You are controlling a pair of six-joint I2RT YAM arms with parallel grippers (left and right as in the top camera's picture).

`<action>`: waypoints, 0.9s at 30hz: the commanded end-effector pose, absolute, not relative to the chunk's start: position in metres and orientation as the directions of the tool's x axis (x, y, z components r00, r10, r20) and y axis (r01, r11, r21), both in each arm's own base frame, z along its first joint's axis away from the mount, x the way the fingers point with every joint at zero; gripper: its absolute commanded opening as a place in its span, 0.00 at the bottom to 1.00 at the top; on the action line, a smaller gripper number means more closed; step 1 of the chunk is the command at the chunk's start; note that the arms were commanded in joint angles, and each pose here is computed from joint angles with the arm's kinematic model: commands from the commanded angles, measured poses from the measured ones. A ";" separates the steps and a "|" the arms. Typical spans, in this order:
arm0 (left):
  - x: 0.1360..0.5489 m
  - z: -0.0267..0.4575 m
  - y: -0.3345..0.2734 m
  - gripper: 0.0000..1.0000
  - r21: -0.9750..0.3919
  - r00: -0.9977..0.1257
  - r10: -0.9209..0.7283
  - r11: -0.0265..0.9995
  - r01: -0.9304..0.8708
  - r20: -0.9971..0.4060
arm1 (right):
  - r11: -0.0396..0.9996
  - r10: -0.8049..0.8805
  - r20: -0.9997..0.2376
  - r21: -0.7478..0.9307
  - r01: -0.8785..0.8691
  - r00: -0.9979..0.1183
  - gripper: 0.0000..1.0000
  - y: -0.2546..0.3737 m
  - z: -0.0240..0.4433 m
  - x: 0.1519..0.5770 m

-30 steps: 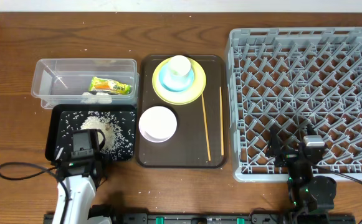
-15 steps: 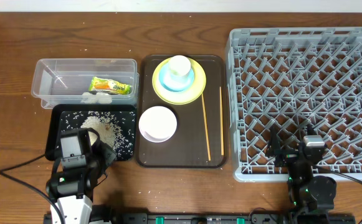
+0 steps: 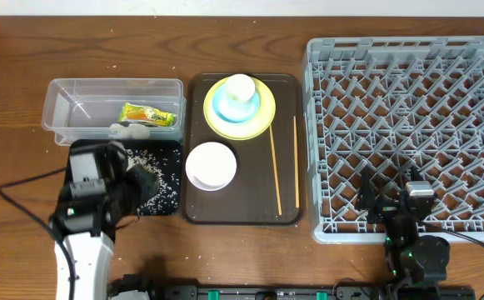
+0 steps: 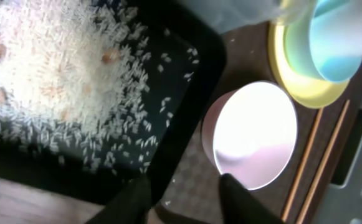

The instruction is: Sort waste into correct bins and load items into the dishwasher rack

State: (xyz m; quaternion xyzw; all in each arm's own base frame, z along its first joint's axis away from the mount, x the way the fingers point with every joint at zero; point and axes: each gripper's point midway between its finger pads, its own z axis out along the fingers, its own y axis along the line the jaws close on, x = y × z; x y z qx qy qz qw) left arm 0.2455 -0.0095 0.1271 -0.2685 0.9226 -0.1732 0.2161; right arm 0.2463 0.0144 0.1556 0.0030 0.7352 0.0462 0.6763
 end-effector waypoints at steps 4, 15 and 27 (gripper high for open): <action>0.271 0.138 -0.007 0.61 -0.452 -0.758 -0.558 0.803 -0.389 -0.338 | 0.997 0.060 -0.994 0.064 -0.046 -0.088 0.99 0.011 0.154 0.246; 0.277 0.131 -0.006 0.85 -0.454 -0.754 -0.573 0.792 -0.408 -0.320 | 0.997 0.060 -0.994 0.064 -0.046 -0.088 0.99 0.011 0.154 0.246; 0.277 0.131 -0.006 0.92 -0.466 -0.739 -0.602 0.770 -0.436 -0.302 | 0.994 0.064 -0.994 0.071 -0.086 -0.087 0.99 0.018 0.155 0.246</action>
